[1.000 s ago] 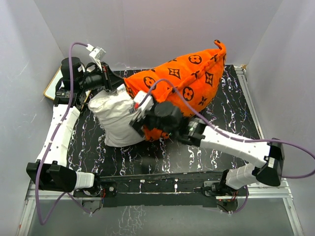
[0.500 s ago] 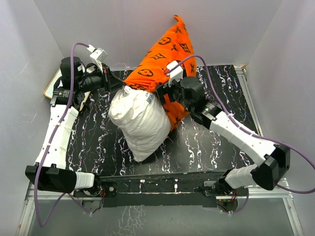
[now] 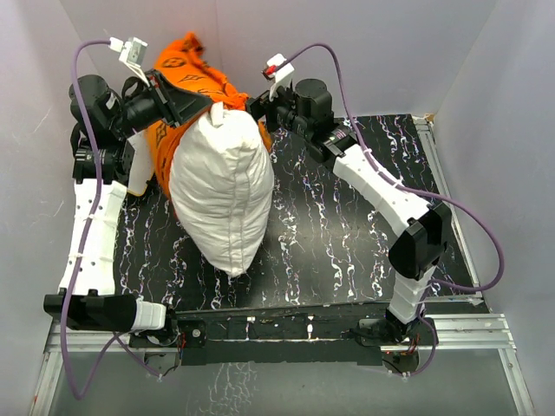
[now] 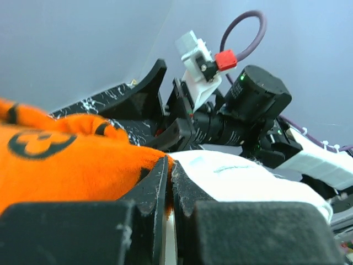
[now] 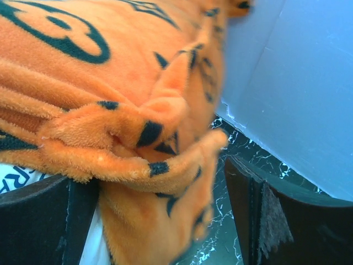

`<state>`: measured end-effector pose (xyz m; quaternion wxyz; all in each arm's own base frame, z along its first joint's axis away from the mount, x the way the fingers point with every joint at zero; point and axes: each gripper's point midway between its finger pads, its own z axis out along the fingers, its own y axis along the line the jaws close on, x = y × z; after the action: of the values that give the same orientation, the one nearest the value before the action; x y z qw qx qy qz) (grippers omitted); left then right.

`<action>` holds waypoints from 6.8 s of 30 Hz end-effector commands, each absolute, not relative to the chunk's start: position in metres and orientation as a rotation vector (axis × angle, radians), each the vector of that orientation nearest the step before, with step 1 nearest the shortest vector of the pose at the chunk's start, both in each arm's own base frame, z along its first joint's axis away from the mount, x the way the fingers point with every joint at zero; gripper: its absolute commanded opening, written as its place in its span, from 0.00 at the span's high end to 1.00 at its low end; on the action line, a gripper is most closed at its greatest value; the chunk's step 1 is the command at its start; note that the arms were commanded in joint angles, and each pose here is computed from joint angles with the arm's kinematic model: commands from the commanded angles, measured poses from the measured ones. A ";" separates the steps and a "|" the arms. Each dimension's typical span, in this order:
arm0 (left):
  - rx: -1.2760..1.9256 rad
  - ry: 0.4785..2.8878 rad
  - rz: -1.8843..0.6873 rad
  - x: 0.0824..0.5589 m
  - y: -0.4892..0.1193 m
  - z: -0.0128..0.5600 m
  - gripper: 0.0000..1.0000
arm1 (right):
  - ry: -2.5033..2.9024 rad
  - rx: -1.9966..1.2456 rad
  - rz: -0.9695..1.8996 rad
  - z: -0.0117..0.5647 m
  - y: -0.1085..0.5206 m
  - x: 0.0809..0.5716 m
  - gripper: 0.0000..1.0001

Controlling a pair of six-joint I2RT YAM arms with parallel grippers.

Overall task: Remove the pillowcase from the pillow
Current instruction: Remove the pillow from the pillowcase.

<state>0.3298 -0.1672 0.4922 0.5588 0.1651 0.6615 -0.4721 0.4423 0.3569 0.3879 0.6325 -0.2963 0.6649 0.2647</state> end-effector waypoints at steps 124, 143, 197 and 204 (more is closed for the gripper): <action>2.183 0.856 -0.134 0.228 -0.302 0.204 0.03 | 1.993 0.248 0.442 0.270 0.094 0.505 0.92; 2.058 0.351 0.186 0.293 -0.381 0.174 0.09 | 1.989 0.439 0.667 0.242 0.045 0.461 0.02; 2.060 0.783 0.114 0.306 -0.291 0.210 0.03 | 1.781 0.210 0.631 0.265 0.130 0.421 0.92; 1.977 0.511 0.076 0.316 -0.352 0.237 0.03 | 1.785 0.148 0.654 0.269 0.148 0.401 0.92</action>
<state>0.3070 -0.3227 0.2057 0.4666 0.8390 0.2769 0.0417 0.4015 0.1352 0.2071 0.5169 0.0927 0.8153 0.2441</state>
